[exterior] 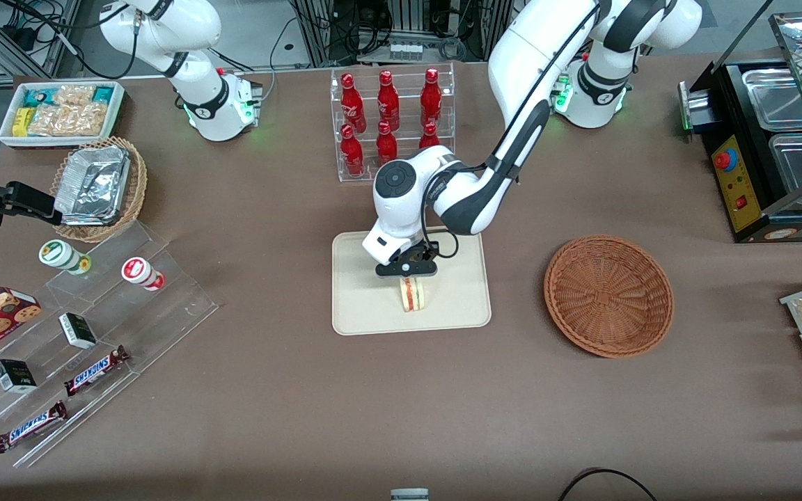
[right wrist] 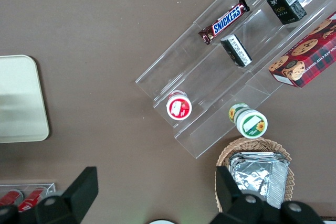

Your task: Place sandwich from basket to tray

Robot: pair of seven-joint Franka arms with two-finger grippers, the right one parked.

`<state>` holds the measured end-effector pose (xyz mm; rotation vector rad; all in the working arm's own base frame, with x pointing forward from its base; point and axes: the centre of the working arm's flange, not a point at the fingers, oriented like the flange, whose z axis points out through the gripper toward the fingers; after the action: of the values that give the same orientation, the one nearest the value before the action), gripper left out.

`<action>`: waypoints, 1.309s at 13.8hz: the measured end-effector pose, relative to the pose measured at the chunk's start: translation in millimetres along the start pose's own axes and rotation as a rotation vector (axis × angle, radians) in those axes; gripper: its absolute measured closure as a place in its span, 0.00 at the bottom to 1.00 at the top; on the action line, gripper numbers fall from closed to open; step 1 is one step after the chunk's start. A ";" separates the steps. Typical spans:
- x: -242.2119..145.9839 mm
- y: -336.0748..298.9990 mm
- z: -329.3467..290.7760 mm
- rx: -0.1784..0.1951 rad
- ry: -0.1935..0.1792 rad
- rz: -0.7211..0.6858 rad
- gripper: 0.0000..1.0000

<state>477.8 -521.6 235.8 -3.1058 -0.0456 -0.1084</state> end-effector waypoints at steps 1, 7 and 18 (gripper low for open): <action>1.4 0.9 -2.4 -0.004 0.004 -0.001 0.38; 26.5 -18.6 -73.9 0.013 0.021 -0.052 0.00; 137.0 -280.4 -257.8 0.039 -0.074 -0.221 0.00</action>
<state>588.1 -246.6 511.6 -3.0533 -0.3885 0.0019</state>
